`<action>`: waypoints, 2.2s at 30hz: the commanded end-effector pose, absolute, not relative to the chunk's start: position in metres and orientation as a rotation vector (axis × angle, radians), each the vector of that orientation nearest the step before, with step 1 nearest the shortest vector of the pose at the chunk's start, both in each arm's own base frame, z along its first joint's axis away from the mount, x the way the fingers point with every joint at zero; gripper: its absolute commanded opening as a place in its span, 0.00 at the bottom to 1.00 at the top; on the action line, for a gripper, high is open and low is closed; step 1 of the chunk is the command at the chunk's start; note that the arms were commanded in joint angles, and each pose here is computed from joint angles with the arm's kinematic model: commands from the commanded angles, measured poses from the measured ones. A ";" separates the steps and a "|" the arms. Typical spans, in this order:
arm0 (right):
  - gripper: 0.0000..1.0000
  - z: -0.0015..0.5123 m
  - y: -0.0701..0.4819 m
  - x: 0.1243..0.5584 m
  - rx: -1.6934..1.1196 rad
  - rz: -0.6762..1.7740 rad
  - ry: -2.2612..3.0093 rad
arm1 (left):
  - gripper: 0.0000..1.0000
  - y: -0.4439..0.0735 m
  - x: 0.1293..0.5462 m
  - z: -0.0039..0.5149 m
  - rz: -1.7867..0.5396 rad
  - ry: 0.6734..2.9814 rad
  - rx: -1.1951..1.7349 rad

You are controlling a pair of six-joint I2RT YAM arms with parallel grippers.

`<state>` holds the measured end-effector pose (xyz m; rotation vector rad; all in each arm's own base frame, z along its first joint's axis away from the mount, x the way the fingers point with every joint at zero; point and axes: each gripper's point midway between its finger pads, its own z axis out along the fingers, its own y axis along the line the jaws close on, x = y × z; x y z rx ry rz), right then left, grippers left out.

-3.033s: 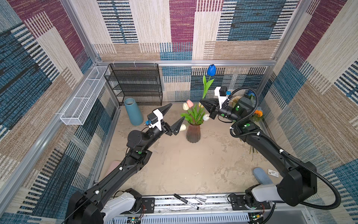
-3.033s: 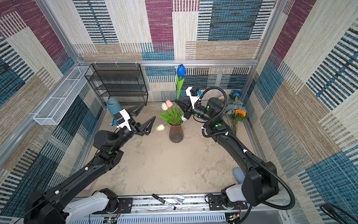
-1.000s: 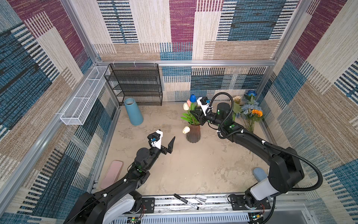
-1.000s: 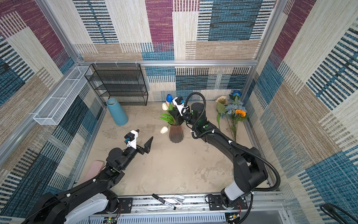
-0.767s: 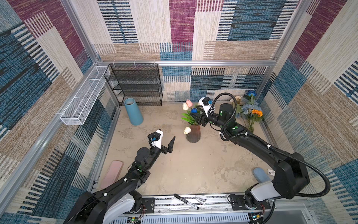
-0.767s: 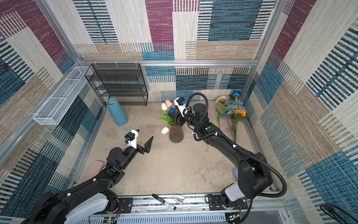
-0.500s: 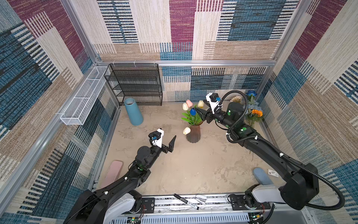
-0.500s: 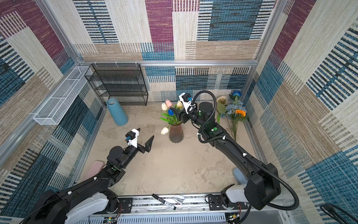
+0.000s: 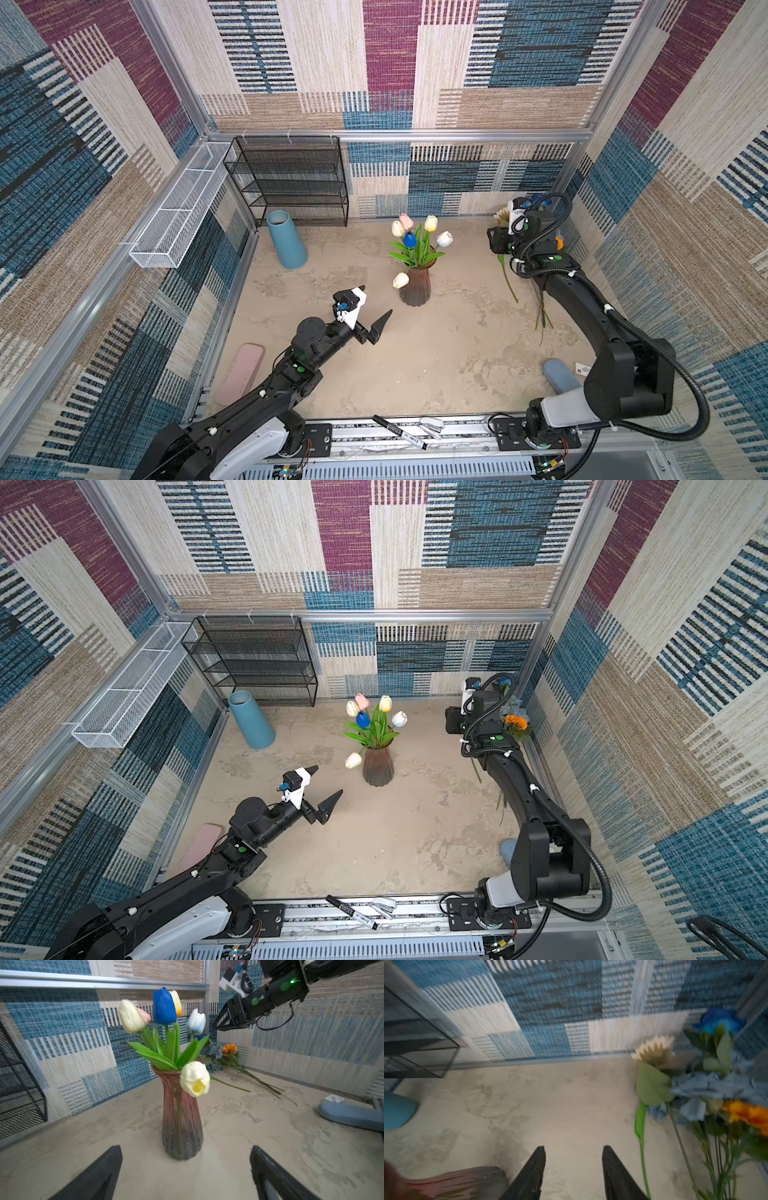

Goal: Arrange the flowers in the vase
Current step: 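Grasp the second blue tulip stem on the table with the right gripper, then lift the blue tulip and carry it over the pink vase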

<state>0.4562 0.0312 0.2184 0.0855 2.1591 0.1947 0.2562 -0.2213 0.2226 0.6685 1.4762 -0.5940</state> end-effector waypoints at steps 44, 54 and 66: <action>0.00 0.182 0.108 0.482 -0.160 0.678 2.143 | 0.95 -0.214 0.271 0.218 -0.543 1.502 0.517; 0.00 0.425 0.142 0.368 -0.403 0.890 1.298 | 0.96 -0.205 0.281 0.224 -0.478 1.477 0.465; 0.00 0.450 0.196 0.305 -0.411 1.158 0.857 | 0.96 -0.213 0.285 0.230 -0.490 1.467 0.487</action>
